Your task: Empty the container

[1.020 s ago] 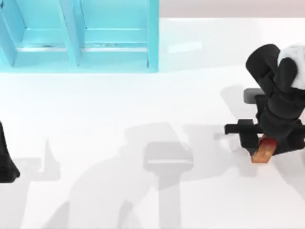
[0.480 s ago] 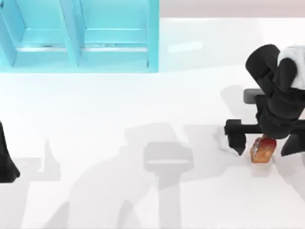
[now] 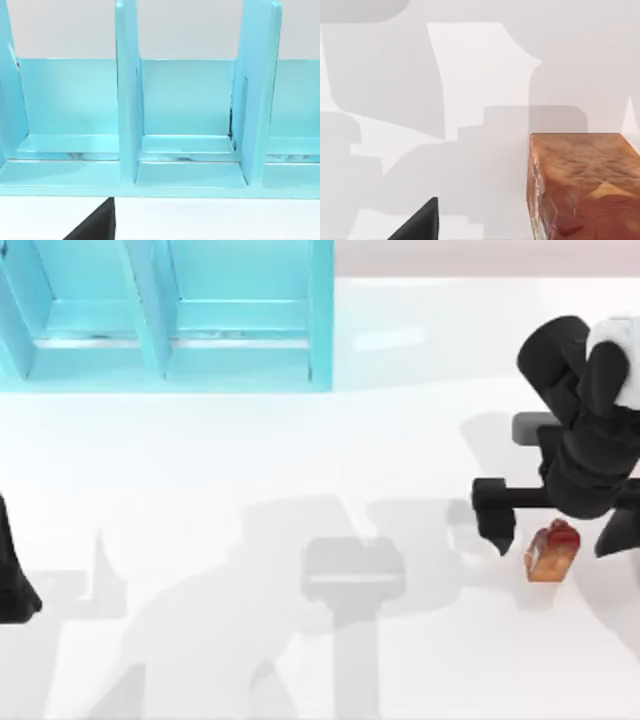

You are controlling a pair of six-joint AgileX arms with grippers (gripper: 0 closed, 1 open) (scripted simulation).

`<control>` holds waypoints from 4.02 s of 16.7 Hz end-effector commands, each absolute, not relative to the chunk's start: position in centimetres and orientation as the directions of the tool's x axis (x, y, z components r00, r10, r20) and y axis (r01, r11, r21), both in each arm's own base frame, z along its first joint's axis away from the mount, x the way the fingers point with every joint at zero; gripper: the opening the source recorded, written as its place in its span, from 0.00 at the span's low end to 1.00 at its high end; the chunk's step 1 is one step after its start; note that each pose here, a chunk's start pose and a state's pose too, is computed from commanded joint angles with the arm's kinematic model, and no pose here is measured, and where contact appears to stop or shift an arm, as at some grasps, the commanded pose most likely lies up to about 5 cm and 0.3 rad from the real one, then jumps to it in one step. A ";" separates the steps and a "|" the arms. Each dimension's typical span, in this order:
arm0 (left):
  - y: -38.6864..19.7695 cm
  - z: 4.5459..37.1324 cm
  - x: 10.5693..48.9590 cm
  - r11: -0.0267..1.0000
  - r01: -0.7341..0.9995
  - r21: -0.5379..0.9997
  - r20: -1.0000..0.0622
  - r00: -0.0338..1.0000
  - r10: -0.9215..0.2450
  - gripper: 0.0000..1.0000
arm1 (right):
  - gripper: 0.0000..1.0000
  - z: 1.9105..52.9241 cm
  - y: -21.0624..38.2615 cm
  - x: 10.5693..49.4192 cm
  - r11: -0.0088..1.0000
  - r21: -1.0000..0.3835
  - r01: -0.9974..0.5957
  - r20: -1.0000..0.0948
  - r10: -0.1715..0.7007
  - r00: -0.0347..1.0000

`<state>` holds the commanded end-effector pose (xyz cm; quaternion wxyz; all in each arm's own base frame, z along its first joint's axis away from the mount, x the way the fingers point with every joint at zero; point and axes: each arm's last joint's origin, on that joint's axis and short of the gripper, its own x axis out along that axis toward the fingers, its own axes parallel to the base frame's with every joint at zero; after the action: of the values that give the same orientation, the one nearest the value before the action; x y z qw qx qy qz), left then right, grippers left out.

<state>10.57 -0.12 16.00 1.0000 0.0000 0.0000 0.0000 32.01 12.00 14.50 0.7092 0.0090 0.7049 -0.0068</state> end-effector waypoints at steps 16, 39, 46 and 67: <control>-0.1 16.0 10.6 1.000 0.000 0.000 0.000 1.000 0.000 1.00 | 1.00 20.5 11.6 32.1 1.000 -0.007 0.022 -1.000 -0.007 -0.012; -0.1 16.0 10.6 1.000 0.000 0.000 0.000 1.000 0.000 1.00 | 1.00 24.9 -18.4 35.9 1.000 0.001 0.011 -1.000 0.001 -0.003; -0.1 16.0 10.6 1.000 0.000 0.000 0.000 1.000 0.000 1.00 | 1.00 17.6 -18.1 36.1 1.000 0.002 0.008 -1.000 0.002 0.000; -0.1 16.0 10.6 1.000 0.000 0.000 0.000 1.000 0.000 1.00 | 0.00 15.9 -18.4 35.7 1.000 0.001 0.011 -1.000 0.001 -0.002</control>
<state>10.57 -0.12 16.00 1.0000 0.0000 0.0000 0.0000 35.71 -18.40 15.93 0.7062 0.0045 0.7080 -0.0035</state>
